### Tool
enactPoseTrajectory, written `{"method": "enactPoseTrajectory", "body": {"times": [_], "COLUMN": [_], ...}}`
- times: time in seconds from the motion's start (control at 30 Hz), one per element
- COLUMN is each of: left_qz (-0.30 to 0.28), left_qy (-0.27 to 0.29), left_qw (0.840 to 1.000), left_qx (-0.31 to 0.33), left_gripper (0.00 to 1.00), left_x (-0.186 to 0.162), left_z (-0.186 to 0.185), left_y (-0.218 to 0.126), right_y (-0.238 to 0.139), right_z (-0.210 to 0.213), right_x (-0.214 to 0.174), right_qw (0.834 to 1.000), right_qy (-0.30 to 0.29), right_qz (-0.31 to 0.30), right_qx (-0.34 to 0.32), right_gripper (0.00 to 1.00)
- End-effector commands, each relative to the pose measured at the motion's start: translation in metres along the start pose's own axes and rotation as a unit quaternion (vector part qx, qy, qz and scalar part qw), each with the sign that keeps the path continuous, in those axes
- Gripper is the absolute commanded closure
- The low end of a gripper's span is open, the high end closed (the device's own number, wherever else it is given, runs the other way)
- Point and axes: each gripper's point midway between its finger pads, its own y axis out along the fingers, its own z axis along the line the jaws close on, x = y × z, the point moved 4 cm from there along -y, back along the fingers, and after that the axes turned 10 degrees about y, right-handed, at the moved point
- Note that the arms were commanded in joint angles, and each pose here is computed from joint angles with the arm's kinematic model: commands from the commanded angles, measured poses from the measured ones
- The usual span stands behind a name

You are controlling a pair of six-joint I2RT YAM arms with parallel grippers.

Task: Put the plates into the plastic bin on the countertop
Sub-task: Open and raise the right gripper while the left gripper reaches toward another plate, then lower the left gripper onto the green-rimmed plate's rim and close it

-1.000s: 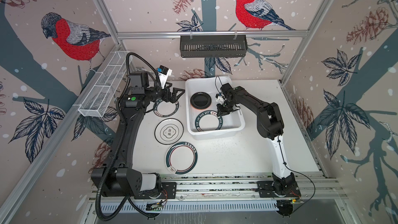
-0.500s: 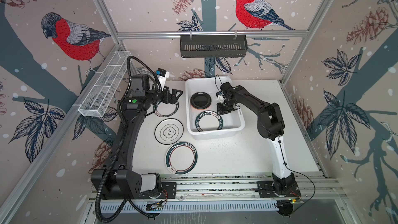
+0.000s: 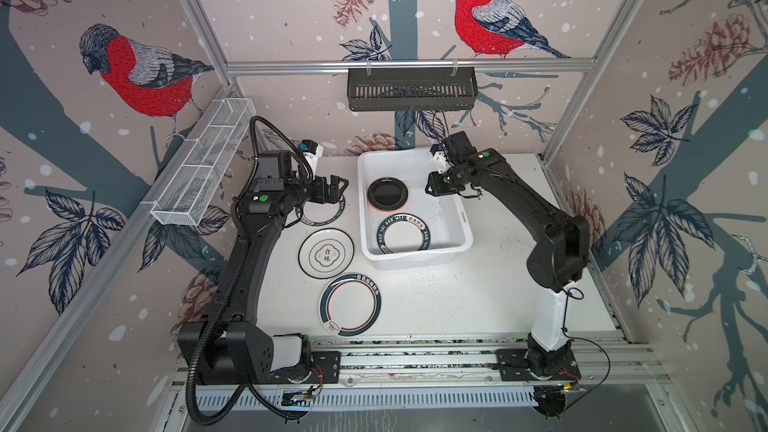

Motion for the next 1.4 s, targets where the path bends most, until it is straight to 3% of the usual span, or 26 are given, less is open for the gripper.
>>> {"method": "enactPoseTrajectory", "body": {"times": [0.0,0.17,0.3,0.47,0.73,1.0,1.1,1.37], "left_qz": [0.0,0.035,0.042,0.064,0.04,0.08,0.094,0.089], "left_qy": [0.017,-0.012,-0.02,-0.068,-0.163,-0.227,-0.241,-0.301], "left_qw": [0.998,0.997,0.997,0.995,0.98,0.968,0.965,0.947], "left_qx": [-0.061,-0.071,-0.055,0.037,0.109,0.072,0.044,0.068], "left_gripper": [0.03,0.03,0.04,0.04,0.06,0.1,0.17,0.2], "left_x": [-0.005,-0.025,-0.035,-0.048,-0.06,-0.084,-0.098,-0.143], "left_z": [-0.011,-0.005,-0.003,0.021,0.066,0.091,0.098,0.143], "left_y": [0.008,0.027,0.029,0.022,0.01,0.048,0.064,0.07], "right_y": [-0.033,-0.077,-0.086,-0.099,-0.093,-0.08,-0.079,-0.078], "right_z": [0.009,0.02,0.027,0.031,0.035,0.038,0.037,0.031], "right_x": [-0.001,-0.049,-0.101,-0.138,-0.134,-0.12,-0.118,-0.115], "right_qw": [0.998,0.987,0.982,0.978,0.968,0.966,0.966,0.968], "right_qy": [0.016,0.036,0.035,0.027,0.031,0.035,0.038,0.044], "right_qz": [-0.049,-0.057,-0.026,-0.035,-0.063,-0.071,-0.075,-0.075], "right_qx": [0.037,0.144,0.181,0.204,0.242,0.246,0.245,0.237], "right_gripper": [0.63,0.59,0.6,0.59,0.61,0.62,0.62,0.62]}}
